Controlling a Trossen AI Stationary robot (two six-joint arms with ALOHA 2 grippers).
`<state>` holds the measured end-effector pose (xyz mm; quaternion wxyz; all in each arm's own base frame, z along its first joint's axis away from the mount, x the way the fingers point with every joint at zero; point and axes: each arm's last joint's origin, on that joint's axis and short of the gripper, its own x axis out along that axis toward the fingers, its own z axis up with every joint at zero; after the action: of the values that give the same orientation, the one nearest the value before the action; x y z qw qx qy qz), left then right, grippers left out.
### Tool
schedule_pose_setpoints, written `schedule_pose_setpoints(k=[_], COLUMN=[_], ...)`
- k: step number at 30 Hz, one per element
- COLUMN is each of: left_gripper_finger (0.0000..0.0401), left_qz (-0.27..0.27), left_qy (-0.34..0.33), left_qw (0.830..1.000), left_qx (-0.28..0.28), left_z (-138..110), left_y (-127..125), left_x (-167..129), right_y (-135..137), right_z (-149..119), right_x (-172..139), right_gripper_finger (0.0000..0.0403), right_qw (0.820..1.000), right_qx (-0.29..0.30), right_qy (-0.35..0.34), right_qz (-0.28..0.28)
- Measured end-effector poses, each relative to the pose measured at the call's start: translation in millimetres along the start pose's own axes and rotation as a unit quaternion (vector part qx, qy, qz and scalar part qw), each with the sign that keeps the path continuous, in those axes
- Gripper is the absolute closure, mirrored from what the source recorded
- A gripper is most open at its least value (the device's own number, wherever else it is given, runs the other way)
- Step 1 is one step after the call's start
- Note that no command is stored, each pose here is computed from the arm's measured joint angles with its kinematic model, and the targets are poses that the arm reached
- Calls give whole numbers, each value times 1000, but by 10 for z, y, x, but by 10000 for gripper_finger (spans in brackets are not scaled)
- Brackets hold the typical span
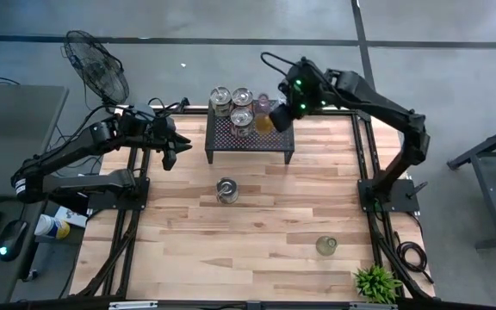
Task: Pick & Place candle stick holders
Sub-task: Put the yellow candle holder on the shelf
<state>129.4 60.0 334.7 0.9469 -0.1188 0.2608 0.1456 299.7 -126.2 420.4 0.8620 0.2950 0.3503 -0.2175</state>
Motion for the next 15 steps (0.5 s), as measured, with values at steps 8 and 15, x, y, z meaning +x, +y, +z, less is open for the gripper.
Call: schedule_pose_setpoints(k=[8,15], left_gripper_finger=[309,309], left_qz=[0,-1], left_qy=[0,0], left_qw=[1000,1000], left_qx=[-2,-4], left_z=[0,0], left_y=[0,-1], left_x=[0,0], right_y=[-111,-145], right_z=[244,326], right_x=[233,365], right_gripper_finger=[383,383], right_qw=[999,997], right_qx=[8,22], right_qy=[33,66], right_qz=[-22,-36])
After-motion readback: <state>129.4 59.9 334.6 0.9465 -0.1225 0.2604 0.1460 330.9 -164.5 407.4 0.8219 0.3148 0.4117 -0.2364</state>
